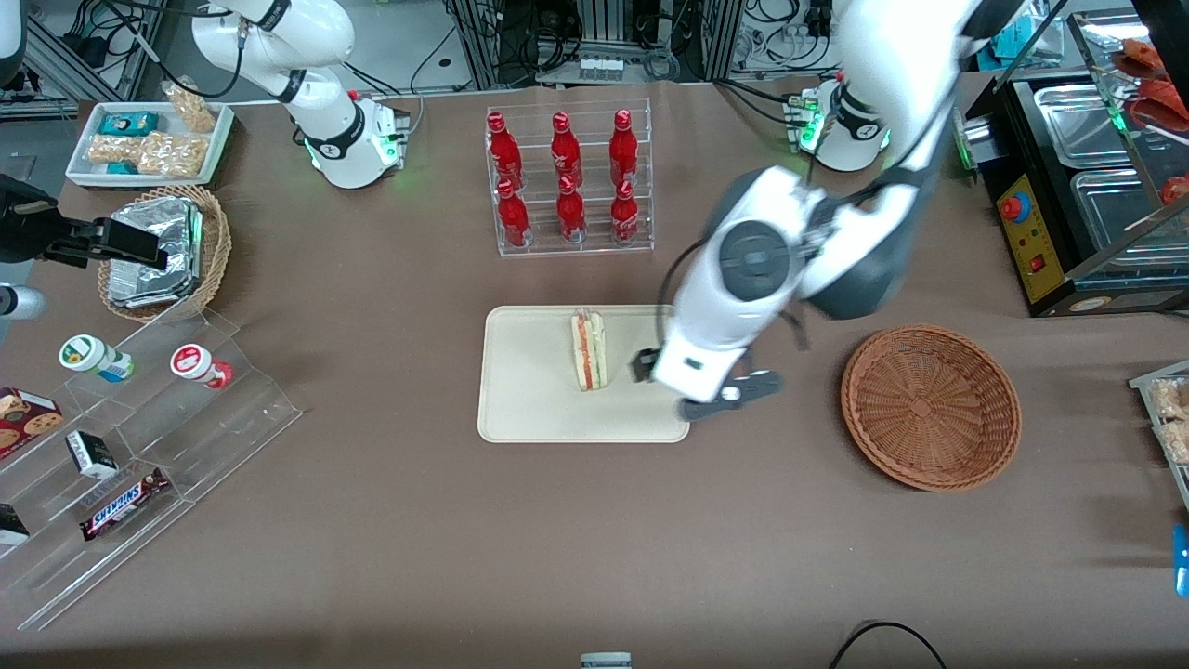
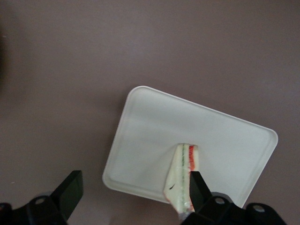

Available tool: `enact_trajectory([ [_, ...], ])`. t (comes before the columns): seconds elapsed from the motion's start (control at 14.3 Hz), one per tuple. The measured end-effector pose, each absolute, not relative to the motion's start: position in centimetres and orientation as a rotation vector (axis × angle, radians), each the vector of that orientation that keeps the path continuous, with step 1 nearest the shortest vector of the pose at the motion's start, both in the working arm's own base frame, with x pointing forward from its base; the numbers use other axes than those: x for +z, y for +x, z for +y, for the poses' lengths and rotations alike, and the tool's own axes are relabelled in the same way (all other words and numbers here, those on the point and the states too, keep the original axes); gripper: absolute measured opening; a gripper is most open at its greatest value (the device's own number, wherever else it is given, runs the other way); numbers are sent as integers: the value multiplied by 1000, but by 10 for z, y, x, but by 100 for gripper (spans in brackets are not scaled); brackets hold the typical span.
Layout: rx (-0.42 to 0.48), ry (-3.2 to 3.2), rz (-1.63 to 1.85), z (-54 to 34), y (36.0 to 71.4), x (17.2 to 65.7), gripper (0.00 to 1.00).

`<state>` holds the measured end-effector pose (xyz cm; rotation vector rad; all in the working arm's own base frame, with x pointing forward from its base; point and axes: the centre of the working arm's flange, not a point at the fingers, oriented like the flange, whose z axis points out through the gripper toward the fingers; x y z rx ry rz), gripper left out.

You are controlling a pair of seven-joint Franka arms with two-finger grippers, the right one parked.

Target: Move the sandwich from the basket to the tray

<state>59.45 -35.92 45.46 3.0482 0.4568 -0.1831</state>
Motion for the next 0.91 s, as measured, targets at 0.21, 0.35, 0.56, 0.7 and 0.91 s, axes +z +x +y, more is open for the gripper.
enact_trajectory([
  [0.21,-307,3097,383,-278,603,487,100],
  [0.35,-349,3095,371,-218,616,497,100],
  [0.56,-435,3112,297,-128,625,506,100],
  [0.7,-490,3102,252,-66,623,515,100],
  [0.91,-585,3097,209,-18,606,533,100],
])
